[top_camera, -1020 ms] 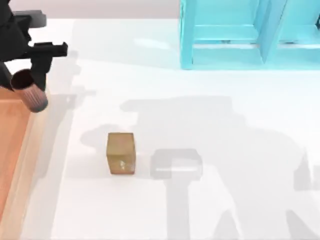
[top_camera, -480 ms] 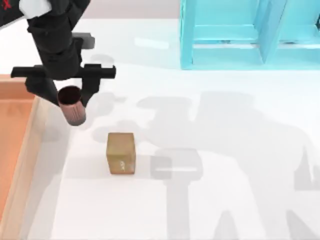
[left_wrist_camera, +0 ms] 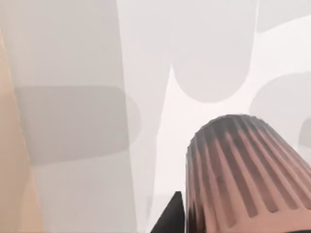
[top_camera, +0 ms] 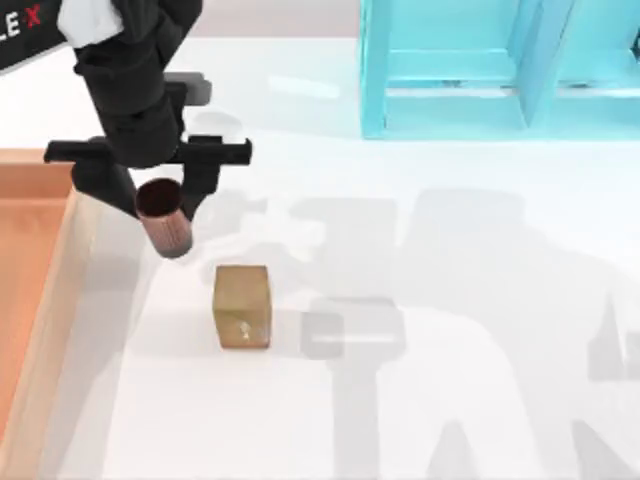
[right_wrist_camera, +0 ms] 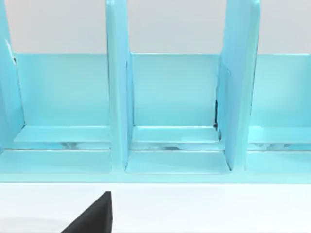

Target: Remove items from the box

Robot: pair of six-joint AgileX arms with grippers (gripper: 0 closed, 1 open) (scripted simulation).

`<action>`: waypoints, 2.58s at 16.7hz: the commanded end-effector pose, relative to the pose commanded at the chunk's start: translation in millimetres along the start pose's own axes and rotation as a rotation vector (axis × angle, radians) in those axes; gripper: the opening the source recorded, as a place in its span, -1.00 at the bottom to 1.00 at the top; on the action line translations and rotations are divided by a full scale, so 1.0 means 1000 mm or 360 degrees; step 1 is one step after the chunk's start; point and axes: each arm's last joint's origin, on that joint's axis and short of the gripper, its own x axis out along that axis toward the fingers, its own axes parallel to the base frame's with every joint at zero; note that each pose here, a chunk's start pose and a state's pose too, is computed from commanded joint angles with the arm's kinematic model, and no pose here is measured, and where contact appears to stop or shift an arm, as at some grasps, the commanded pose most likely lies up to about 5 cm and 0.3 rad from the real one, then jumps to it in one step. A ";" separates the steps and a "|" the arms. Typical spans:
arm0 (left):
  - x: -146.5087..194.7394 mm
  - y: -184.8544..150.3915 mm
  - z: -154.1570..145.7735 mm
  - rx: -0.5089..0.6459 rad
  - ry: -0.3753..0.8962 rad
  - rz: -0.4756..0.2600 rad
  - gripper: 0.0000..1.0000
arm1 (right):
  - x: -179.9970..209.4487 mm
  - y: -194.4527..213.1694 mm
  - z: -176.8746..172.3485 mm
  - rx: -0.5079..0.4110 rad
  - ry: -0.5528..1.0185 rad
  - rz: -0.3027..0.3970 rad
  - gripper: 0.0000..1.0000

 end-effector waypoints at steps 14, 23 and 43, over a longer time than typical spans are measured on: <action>0.042 0.017 0.004 -0.0055 0.0007 0.0060 -1.00 | 0.000 0.000 0.000 0.0000 0.0000 0.0000 1.00; 0.042 0.017 0.004 -0.0055 0.0007 0.0060 0.21 | 0.000 0.000 0.000 0.0000 0.0000 0.0000 1.00; -0.012 -0.010 -0.018 0.0159 0.0021 -0.0016 1.00 | 0.000 0.000 0.000 0.0000 0.0000 0.0000 1.00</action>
